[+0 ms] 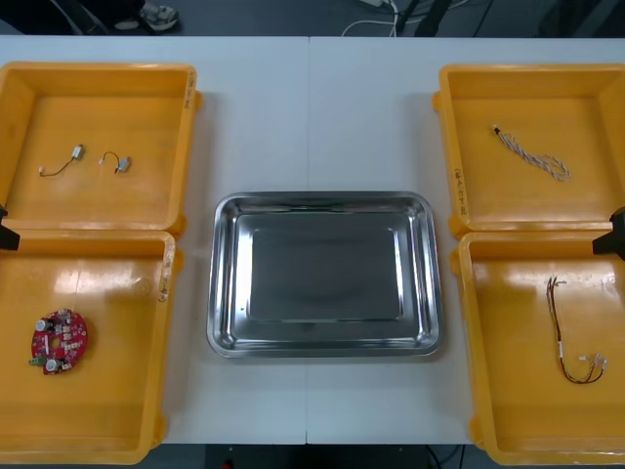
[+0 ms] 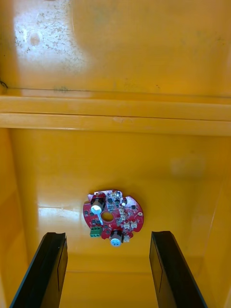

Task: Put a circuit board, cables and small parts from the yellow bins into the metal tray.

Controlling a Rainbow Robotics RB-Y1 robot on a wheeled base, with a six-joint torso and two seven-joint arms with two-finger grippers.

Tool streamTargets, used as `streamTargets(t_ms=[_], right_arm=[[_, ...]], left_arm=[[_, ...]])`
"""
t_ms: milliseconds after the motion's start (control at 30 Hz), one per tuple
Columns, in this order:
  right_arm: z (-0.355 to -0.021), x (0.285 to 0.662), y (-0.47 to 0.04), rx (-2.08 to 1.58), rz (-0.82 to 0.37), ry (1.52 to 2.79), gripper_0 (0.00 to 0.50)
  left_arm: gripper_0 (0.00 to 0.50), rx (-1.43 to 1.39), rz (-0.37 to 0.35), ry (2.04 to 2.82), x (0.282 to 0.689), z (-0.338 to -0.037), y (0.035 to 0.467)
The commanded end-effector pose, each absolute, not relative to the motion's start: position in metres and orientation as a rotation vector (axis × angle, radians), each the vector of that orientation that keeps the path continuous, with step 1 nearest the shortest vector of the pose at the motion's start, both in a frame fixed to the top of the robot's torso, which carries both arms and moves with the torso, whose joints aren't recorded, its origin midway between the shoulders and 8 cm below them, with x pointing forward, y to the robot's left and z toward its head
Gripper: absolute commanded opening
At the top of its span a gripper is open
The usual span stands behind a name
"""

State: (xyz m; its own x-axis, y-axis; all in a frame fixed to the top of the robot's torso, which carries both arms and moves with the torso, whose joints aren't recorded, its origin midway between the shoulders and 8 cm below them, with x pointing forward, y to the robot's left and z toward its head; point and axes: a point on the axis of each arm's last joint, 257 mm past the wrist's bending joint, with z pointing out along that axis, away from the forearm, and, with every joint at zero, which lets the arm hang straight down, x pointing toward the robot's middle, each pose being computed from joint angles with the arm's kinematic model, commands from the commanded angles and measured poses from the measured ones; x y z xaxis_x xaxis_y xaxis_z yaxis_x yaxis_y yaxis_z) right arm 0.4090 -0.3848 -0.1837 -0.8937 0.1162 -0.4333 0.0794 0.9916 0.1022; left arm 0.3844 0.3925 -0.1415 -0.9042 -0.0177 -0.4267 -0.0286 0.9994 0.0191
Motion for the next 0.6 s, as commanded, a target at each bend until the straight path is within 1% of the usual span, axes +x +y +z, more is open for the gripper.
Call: streamTargets(t_ms=[33,600], right_arm=[[-0.1635,0.4107,-0.3987,0.109,0.055,2.645,0.500],[-0.1635,0.4107,-0.3987,0.109,0.055,2.645,0.500]], left_arm=[[0.500,0.124,0.121,2.677,0.3802,-0.1270,0.4048],[0.500,0.124,0.121,2.677,0.3802,-0.1270,0.4048]])
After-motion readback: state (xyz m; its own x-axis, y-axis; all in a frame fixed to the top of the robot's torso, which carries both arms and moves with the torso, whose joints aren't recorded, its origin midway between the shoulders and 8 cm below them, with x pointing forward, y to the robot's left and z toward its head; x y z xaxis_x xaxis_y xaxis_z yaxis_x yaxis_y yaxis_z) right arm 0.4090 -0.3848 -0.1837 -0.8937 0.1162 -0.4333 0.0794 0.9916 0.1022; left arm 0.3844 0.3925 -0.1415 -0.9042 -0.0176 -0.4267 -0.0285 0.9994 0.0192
